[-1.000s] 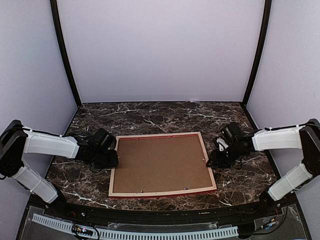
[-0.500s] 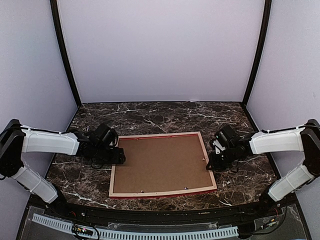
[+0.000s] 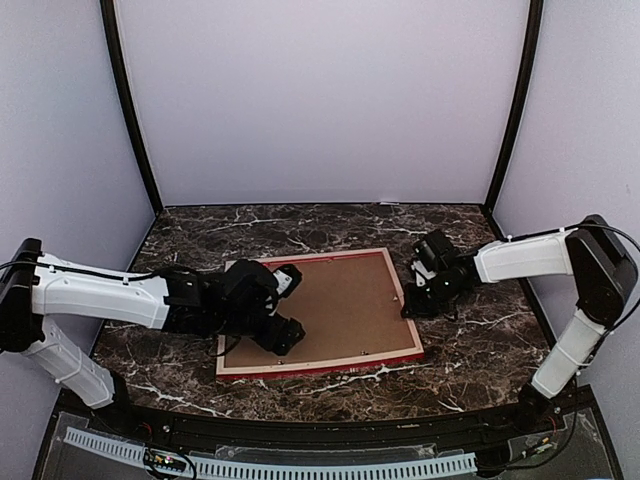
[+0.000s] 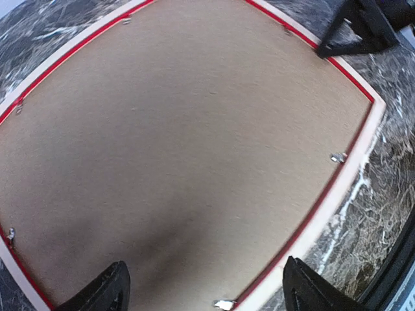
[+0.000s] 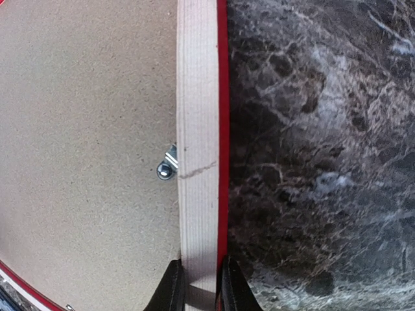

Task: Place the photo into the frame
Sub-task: Pick up the photo frame from the center of the board, then pass from the right arm to the left

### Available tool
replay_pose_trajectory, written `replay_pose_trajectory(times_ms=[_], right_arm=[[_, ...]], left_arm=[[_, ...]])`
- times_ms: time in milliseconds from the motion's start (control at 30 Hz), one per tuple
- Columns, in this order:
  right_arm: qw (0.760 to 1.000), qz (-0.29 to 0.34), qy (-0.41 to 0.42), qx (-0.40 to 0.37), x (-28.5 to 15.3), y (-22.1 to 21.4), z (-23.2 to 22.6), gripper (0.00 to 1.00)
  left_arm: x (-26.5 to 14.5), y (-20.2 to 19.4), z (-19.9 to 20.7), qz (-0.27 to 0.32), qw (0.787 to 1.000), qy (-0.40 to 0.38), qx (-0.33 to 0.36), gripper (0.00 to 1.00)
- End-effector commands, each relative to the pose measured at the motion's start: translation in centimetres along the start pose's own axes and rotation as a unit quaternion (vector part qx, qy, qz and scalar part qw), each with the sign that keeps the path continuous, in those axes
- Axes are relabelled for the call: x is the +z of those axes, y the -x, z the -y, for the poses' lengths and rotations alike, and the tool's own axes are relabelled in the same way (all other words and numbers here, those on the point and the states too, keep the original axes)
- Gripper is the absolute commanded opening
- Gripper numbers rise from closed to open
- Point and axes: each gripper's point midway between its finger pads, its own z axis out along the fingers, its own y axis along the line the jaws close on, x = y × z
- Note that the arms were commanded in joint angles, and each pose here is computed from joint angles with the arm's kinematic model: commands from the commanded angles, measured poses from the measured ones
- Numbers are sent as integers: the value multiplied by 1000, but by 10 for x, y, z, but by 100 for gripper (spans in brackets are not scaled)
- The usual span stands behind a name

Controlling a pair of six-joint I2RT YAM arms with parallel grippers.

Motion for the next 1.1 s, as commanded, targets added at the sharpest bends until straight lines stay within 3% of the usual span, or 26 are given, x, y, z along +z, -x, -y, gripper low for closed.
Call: replay_pose_trajectory(times_ms=[0, 333, 600, 833, 1000, 1067], right_arm=[[999, 25, 30, 1, -11, 39, -11, 0], [996, -13, 81, -17, -45, 45, -29, 0], [995, -25, 95, -22, -66, 42, -35, 0], [994, -41, 96, -24, -61, 31, -32, 0], [994, -46, 97, -29, -57, 28, -31, 0], [994, -46, 95, -31, -56, 28, -30, 4]], left_arm=[[7, -5, 31, -10, 990, 14, 143, 86], [30, -33, 60, -62, 940, 75, 328, 89], [38, -40, 41, -74, 911, 151, 376, 89], [36, -37, 30, -66, 896, 197, 393, 79], [33, -33, 31, -56, 895, 202, 394, 63], [31, -32, 31, -54, 896, 202, 392, 58]])
